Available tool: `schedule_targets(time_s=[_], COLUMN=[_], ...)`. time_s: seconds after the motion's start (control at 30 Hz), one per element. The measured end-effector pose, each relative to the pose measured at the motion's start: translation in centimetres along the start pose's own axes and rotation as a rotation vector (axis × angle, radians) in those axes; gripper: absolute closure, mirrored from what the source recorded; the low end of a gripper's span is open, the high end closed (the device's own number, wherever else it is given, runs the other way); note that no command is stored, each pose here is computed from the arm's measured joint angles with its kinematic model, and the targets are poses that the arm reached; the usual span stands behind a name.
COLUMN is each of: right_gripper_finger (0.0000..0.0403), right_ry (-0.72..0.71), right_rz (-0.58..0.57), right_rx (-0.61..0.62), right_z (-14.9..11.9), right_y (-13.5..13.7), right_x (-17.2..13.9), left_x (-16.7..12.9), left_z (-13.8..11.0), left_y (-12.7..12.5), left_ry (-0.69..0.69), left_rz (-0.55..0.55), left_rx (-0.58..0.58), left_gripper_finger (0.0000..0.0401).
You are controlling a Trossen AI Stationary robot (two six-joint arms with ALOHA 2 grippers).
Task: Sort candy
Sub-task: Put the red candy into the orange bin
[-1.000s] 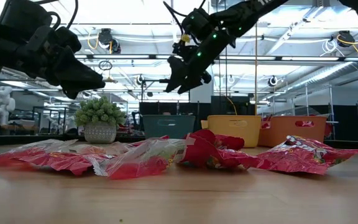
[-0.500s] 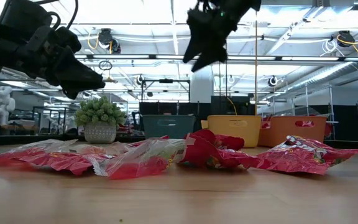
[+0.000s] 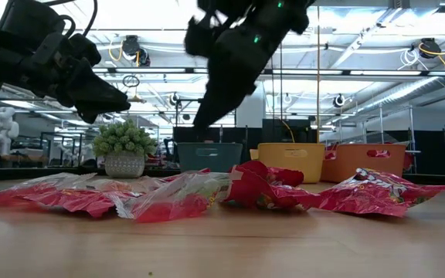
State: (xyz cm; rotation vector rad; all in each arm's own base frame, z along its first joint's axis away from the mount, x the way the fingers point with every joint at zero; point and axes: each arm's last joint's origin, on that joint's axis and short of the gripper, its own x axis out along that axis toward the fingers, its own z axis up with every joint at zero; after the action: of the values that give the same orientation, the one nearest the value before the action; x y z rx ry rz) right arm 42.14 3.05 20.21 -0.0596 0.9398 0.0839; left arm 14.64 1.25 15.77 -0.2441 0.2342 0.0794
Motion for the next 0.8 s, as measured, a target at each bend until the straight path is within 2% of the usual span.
schedule_targets(time_s=[0.13,0.3,0.43,0.53,0.7,0.73,0.8], right_gripper_finger=[0.0194,0.0195,0.0207,0.0249,0.0376,0.0387,0.0385], right_ry=[0.044,0.091,0.134,0.142,0.132,0.12,0.065], right_rz=[0.023,0.112,0.05,0.044,0.029,0.024,0.007], right_rx=[0.012,0.029,0.042,0.064,0.08,0.081,0.096], right_z=[-1.0,-2.4,-3.2,-3.3,-2.6,-2.3,-1.3], right_y=[1.4,3.0,3.6,3.7,3.4,3.3,3.1], right_x=[3.0,6.2,7.5,7.5,5.4,4.7,2.9], left_x=[0.0,0.0,0.0,0.0,0.0,0.0,0.0], left_z=[0.0,0.0,0.0,0.0,0.0,0.0,0.0], left_y=[0.0,0.0,0.0,0.0,0.0,0.0,0.0], left_ry=[0.001,0.001,0.0,0.0,0.0,0.0,0.0], left_rz=[0.0,0.0,0.0,0.0,0.0,0.0,0.0], left_rx=[0.0,0.0,0.0,0.0,0.001,0.001,0.001], left_gripper_finger=[0.0265,0.0265,0.0265,0.0265,0.0265,0.0265,0.0265])
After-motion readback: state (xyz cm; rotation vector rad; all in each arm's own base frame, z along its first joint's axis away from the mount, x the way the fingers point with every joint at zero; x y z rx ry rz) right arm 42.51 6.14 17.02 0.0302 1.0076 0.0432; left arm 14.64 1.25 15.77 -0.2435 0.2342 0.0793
